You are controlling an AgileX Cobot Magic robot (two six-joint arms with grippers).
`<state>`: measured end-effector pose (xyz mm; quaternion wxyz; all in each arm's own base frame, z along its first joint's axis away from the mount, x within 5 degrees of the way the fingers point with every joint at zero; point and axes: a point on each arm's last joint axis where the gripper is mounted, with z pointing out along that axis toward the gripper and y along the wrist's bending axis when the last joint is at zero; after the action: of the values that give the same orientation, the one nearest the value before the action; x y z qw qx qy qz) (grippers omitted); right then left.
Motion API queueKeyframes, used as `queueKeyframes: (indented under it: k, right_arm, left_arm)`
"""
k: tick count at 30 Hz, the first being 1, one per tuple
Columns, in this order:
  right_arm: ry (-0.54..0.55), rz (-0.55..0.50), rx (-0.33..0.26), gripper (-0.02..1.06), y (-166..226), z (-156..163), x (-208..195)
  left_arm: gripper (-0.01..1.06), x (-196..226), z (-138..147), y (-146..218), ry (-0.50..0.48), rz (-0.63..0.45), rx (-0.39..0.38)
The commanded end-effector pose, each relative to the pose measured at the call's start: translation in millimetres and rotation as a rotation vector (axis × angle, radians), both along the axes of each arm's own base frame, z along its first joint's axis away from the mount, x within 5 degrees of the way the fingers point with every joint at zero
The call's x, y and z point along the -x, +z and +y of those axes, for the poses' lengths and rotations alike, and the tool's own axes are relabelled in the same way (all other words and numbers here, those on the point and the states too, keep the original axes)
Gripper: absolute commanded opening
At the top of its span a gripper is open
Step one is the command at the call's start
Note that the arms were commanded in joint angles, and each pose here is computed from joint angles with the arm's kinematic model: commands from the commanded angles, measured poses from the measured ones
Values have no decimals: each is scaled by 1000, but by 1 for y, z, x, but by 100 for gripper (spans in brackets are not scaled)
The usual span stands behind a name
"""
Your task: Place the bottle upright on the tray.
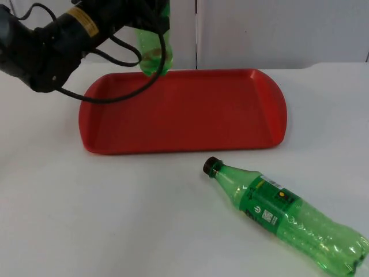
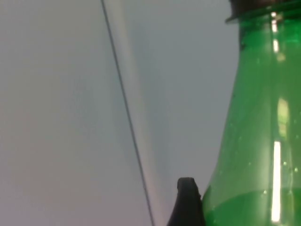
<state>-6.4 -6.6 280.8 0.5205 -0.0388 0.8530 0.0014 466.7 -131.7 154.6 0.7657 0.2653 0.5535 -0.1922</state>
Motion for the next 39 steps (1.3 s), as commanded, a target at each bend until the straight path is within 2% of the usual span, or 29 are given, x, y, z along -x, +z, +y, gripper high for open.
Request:
queueKeyframes:
  k: [1, 13, 20, 35, 38, 39]
  right_arm:
    - [-3, -3, 11, 104, -1, 0, 0]
    - [-3, -3, 11, 104, -1, 0, 0]
    - [-3, -3, 11, 104, -1, 0, 0]
    - [-3, -3, 11, 104, -1, 0, 0]
    - [-3, -3, 11, 104, -1, 0, 0]
    - [-3, -3, 11, 104, -1, 0, 0]
  left_arm:
    - [0, -4, -2, -5, -29, 8, 17]
    - [0, -11, -3, -50, -27, 73, 0]
    - [0, -10, -4, -57, -37, 84, -9]
    - [0, -6, -10, -69, -98, 122, -105]
    - [2, -6, -10, -69, -99, 127, -100]
    - [7, -6, -10, -69, -99, 127, -100]
